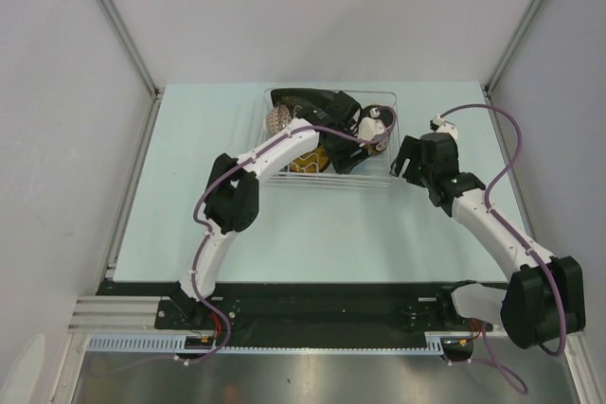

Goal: Load the mixed dishes into the dish rack

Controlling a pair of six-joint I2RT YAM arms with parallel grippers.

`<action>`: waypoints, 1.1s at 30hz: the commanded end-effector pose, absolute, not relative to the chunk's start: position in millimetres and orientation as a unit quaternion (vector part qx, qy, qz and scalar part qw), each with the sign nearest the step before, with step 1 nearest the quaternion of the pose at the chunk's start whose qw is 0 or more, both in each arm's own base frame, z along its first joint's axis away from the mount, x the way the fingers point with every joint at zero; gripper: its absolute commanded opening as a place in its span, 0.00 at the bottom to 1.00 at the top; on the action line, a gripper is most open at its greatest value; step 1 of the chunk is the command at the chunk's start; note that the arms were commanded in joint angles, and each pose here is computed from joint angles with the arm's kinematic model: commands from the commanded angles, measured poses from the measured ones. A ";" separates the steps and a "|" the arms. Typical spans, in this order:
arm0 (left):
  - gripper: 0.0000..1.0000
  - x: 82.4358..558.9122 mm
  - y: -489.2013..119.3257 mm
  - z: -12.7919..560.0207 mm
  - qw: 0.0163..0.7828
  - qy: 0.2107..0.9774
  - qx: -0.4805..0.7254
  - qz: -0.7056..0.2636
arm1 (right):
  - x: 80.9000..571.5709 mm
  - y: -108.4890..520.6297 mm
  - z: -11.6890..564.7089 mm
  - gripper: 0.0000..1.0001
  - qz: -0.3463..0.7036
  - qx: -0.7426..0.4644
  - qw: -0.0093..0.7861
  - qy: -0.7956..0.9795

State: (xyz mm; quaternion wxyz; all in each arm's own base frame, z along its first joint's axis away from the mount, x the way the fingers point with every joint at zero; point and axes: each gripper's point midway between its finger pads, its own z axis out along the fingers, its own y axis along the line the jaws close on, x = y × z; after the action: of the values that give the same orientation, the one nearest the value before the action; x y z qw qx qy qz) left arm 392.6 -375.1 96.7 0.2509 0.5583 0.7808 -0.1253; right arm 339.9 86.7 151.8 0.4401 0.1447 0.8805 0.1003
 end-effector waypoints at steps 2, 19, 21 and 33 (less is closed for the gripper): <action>0.00 364.9 -369.6 112.4 0.233 0.776 0.569 -0.137 | 364.4 94.2 149.6 0.82 0.076 0.131 0.459 0.875; 0.00 314.0 -353.4 102.9 0.208 0.773 0.576 -0.166 | 306.1 117.8 105.6 0.82 0.036 0.073 0.379 0.922; 0.00 303.2 -346.6 92.6 0.192 0.777 0.576 -0.166 | 294.2 122.0 105.0 0.82 0.039 0.071 0.374 0.924; 0.00 274.3 -358.0 98.3 0.189 0.747 0.620 -0.148 | 262.8 102.7 125.0 0.82 0.043 0.106 0.404 0.907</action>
State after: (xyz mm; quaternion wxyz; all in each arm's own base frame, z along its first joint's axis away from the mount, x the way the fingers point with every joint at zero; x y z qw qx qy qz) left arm 315.6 -345.6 98.8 0.2353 0.5816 0.7666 -0.1364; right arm 263.4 117.1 110.8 0.3785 0.0741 0.9209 0.0570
